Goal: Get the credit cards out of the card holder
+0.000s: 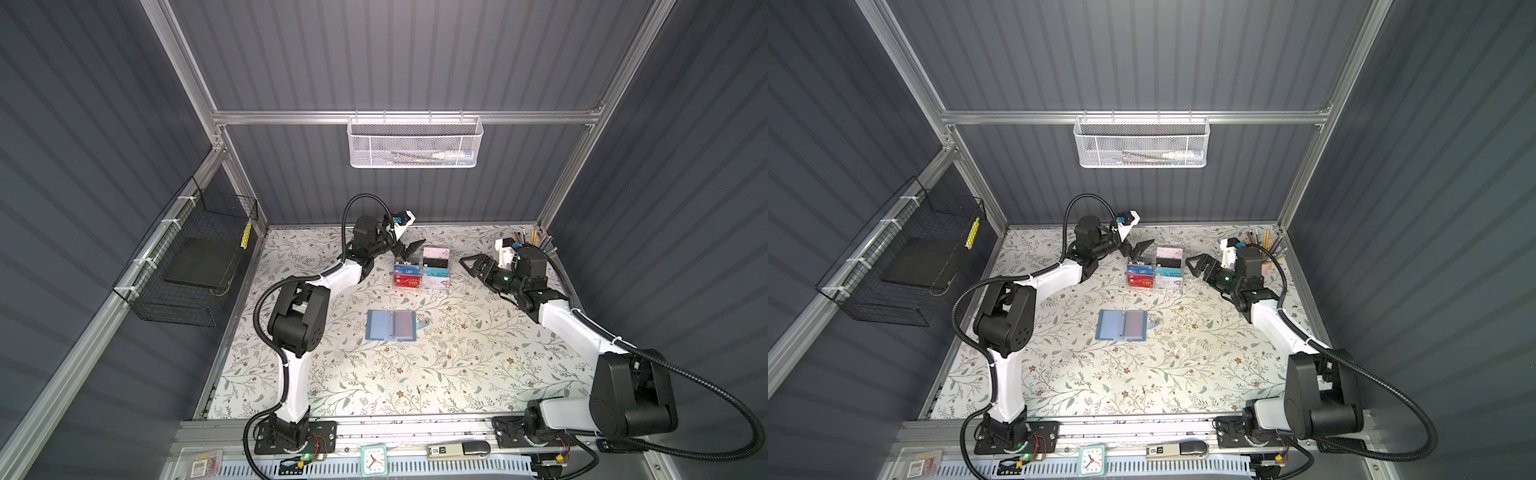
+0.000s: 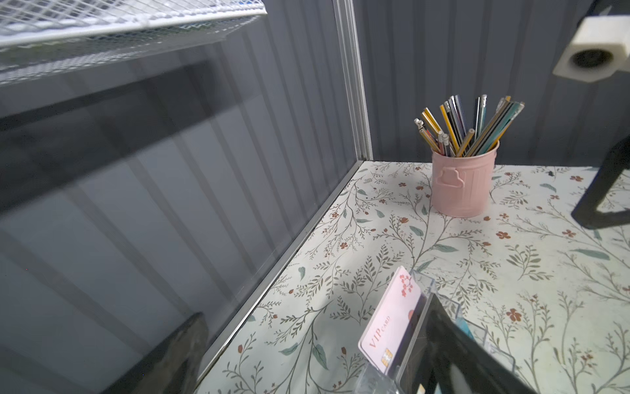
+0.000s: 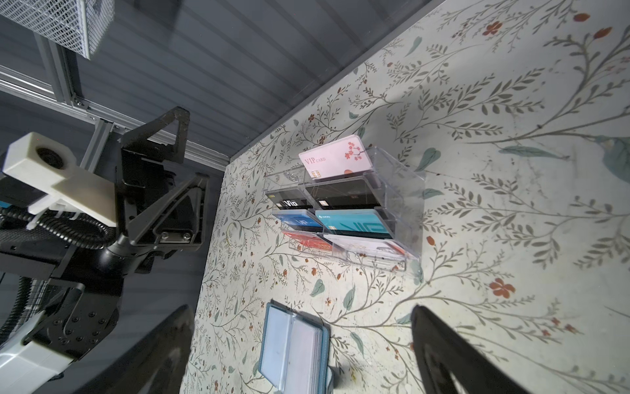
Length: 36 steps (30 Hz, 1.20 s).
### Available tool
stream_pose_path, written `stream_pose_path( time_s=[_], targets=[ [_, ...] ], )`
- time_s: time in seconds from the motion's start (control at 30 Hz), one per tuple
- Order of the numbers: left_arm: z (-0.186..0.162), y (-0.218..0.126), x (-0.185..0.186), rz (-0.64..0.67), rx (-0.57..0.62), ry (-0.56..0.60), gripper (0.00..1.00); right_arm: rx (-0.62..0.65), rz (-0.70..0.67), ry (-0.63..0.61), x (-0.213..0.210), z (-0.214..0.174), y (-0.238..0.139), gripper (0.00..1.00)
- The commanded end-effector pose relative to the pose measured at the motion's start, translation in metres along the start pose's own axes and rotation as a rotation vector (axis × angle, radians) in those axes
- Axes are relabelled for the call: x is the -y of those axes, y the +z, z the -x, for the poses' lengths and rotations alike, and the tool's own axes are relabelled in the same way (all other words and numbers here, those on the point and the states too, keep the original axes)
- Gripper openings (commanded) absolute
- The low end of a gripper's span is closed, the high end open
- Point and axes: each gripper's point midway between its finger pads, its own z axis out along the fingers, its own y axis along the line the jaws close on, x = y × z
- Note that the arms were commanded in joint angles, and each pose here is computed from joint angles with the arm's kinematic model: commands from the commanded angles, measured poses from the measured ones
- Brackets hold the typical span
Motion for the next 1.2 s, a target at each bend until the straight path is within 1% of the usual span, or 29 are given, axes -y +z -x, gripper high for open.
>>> stream_pose_path(
  time_s=[0.0,0.13,0.27,0.4,0.47,0.57,0.7,0.87,1.17],
  targets=[
    [0.020,-0.019,-0.012,0.097,0.071,-0.092,1.00,-0.026,-0.021,-0.050,-0.002,-0.003,0.008,0.99],
    [0.021,-0.036,-0.004,0.109,0.094,-0.233,1.00,-0.039,-0.032,-0.075,-0.003,-0.001,0.017,0.99],
    [0.011,-0.050,0.011,0.093,0.117,-0.330,1.00,-0.063,-0.048,-0.102,-0.006,0.008,0.032,0.99],
    [0.006,-0.063,0.027,0.084,0.155,-0.354,1.00,-0.082,-0.088,-0.143,-0.007,0.021,0.056,0.99],
    [0.001,-0.065,0.032,0.075,0.154,-0.372,1.00,-0.082,-0.102,-0.161,-0.008,0.027,0.068,0.99],
    [-0.006,-0.061,0.041,0.043,0.122,-0.391,1.00,-0.094,-0.122,-0.168,-0.007,0.035,0.088,0.99],
    [-0.015,-0.059,0.046,0.048,0.091,-0.400,1.00,-0.114,-0.160,-0.181,0.000,0.040,0.112,0.99],
    [-0.020,-0.053,0.058,0.025,0.073,-0.380,1.00,-0.103,-0.231,-0.196,0.015,0.047,0.127,0.99],
    [-0.021,-0.051,0.061,0.028,0.067,-0.368,1.00,-0.129,-0.234,-0.208,0.017,0.040,0.144,0.99]
  ],
)
